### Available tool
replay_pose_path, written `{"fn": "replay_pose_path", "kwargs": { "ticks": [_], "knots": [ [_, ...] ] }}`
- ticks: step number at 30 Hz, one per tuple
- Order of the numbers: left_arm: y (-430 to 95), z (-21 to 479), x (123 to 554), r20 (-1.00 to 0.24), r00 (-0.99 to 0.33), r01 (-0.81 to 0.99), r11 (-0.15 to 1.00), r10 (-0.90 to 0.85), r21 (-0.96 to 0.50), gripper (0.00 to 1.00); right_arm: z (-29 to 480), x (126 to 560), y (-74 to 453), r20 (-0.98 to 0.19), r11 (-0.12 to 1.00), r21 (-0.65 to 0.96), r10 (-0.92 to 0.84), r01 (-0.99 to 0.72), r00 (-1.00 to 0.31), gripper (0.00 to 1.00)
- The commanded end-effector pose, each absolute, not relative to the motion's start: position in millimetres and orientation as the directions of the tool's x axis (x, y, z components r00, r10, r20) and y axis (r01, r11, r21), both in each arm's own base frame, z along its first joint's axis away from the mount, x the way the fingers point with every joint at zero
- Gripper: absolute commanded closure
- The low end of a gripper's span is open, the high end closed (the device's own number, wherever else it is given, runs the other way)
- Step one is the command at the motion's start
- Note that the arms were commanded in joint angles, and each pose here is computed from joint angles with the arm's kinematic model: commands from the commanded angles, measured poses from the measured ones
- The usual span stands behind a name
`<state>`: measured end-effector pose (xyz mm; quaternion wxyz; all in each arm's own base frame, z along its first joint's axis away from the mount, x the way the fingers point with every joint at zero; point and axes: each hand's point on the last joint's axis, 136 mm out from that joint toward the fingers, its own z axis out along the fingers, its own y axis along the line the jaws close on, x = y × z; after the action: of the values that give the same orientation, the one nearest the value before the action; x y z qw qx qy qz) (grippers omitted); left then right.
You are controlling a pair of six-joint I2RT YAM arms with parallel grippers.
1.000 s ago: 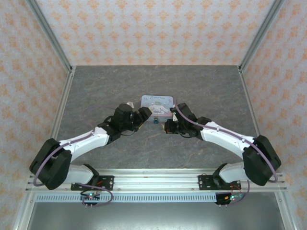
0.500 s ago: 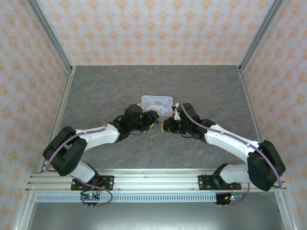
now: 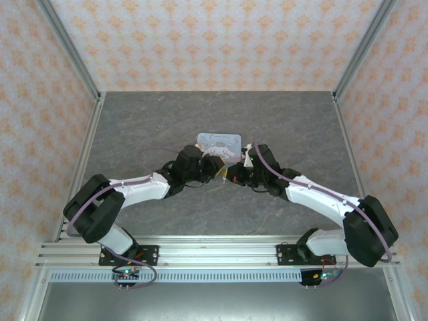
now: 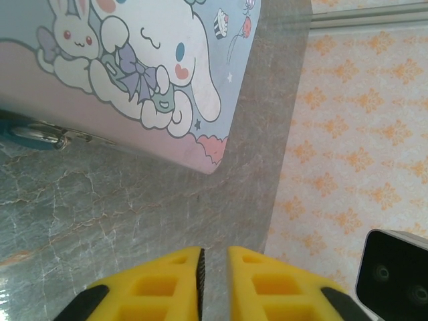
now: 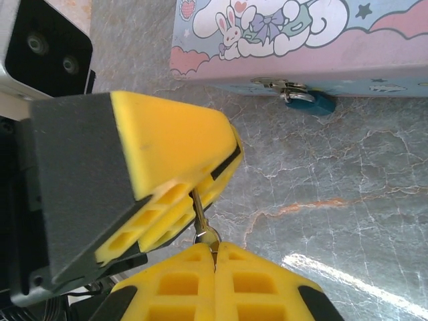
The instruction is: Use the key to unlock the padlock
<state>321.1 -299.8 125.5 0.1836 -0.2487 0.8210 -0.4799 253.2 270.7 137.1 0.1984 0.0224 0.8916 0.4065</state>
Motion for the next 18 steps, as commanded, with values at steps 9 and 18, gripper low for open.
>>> {"fn": "replay_pose_path", "kwargs": {
  "ticks": [9,18],
  "knots": [
    [-308.8,140.7,326.0,-0.081,-0.810,-0.190,0.390,-0.581,-0.901,1.00,147.8,257.3,269.4,-0.352,0.636,0.760,0.231,-0.133,-0.907,1.00],
    [-311.8,171.3,332.1,-0.166,-0.807,-0.082,0.387,-0.567,-0.919,1.00,186.7,279.7,223.9,-0.345,0.478,0.874,0.492,-0.083,-0.799,0.51]
  ]
}}
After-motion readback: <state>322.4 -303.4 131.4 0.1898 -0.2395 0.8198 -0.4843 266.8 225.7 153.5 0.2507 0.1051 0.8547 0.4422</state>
